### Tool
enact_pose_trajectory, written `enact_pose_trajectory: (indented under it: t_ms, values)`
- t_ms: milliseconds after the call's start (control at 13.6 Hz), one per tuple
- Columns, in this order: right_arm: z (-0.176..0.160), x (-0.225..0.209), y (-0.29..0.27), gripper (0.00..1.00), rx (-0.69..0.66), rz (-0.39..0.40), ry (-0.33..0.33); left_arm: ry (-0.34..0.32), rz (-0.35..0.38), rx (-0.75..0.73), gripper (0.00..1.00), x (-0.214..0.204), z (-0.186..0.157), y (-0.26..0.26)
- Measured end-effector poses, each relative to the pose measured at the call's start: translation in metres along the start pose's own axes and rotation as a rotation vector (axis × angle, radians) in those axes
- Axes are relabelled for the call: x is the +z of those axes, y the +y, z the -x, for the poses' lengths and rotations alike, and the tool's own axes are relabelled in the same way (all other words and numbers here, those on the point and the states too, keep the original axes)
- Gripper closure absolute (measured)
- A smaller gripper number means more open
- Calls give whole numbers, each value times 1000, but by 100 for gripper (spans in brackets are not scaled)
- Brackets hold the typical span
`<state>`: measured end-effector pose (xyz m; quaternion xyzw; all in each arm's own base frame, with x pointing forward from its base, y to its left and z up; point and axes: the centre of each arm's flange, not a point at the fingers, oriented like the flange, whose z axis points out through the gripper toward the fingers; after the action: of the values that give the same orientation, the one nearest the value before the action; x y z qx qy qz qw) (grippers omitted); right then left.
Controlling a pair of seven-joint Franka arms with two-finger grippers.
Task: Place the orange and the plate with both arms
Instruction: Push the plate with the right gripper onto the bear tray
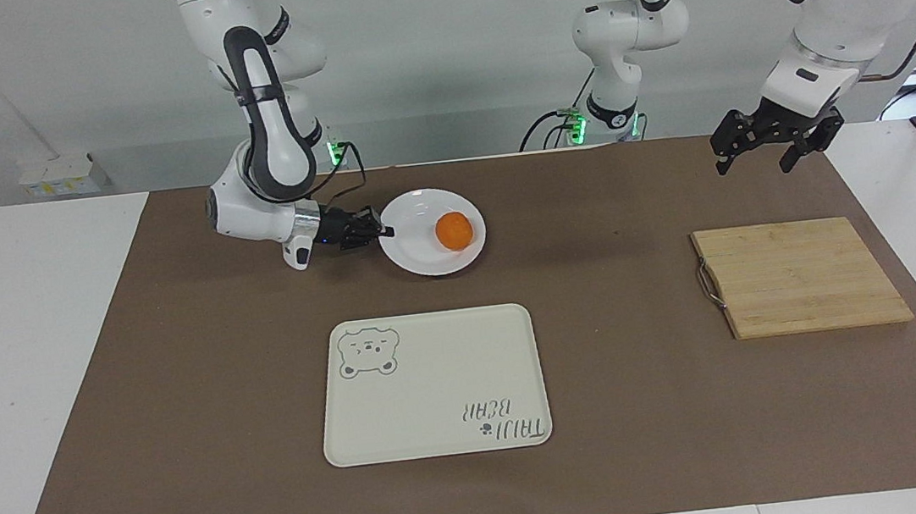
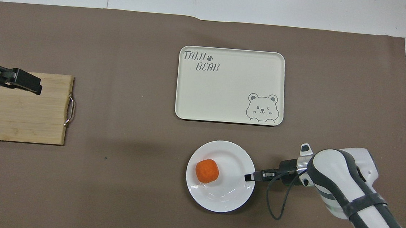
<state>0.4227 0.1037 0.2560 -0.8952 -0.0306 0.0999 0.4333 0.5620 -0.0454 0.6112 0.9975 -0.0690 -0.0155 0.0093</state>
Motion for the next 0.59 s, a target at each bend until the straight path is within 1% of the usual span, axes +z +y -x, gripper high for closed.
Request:
enact_pose_trajectory:
  t_ms: [221, 442, 590]
  values:
    - [-6, -1, -5, 95, 11, -35, 23, 0, 0, 0, 0, 0, 0, 0]
    - [-15, -4, -16, 95, 5, -80, 31, 0, 0, 0, 0, 0, 0, 0]
    - [-23, -9, -24, 95, -10, -92, 44, 0, 0, 0, 0, 0, 0, 0]
